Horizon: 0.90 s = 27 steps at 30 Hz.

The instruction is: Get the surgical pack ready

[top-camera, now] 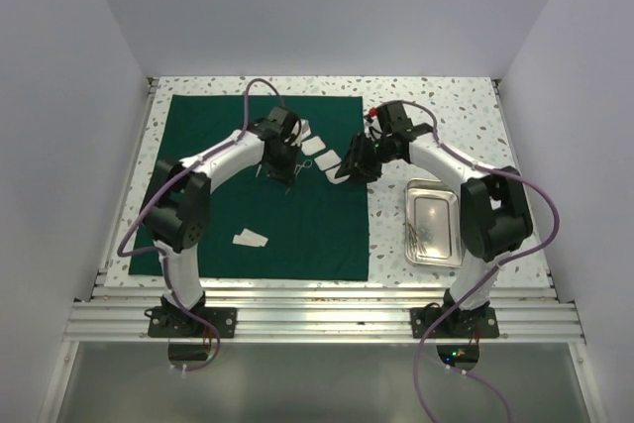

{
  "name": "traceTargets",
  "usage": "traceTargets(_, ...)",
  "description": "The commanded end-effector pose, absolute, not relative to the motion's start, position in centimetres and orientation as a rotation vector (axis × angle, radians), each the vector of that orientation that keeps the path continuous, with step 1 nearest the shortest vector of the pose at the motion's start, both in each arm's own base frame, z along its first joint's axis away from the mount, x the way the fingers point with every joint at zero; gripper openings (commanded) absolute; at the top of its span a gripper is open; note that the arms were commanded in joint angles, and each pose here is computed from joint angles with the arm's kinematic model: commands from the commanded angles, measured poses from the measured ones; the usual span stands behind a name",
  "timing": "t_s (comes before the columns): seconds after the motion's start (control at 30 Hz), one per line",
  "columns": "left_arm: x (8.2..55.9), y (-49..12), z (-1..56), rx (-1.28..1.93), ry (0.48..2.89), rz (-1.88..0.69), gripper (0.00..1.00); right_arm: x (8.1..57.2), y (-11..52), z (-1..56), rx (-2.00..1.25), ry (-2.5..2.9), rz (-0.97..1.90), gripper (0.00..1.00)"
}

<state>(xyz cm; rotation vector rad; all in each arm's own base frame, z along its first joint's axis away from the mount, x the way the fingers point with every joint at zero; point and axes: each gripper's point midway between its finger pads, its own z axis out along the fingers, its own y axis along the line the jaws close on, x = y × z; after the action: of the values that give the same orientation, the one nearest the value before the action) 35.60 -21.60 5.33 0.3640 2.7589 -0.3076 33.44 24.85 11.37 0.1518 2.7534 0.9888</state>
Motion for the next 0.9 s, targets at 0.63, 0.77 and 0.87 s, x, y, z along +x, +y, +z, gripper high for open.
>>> traceTargets(0.63,32.8,-25.4,12.1,0.289,2.657,-0.701,0.0,37.1,35.4,11.4,0.253,2.681,1.248,0.52)
traceTargets(0.77,32.3,-25.7,12.5,0.291,2.643,-0.737,0.0,37.3,36.0,10.8,0.244,2.694,1.222,0.5)
traceTargets(0.87,32.0,-25.7,12.7,0.293,2.638,-0.742,0.0,37.1,36.3,9.9,0.249,2.712,1.202,0.47)
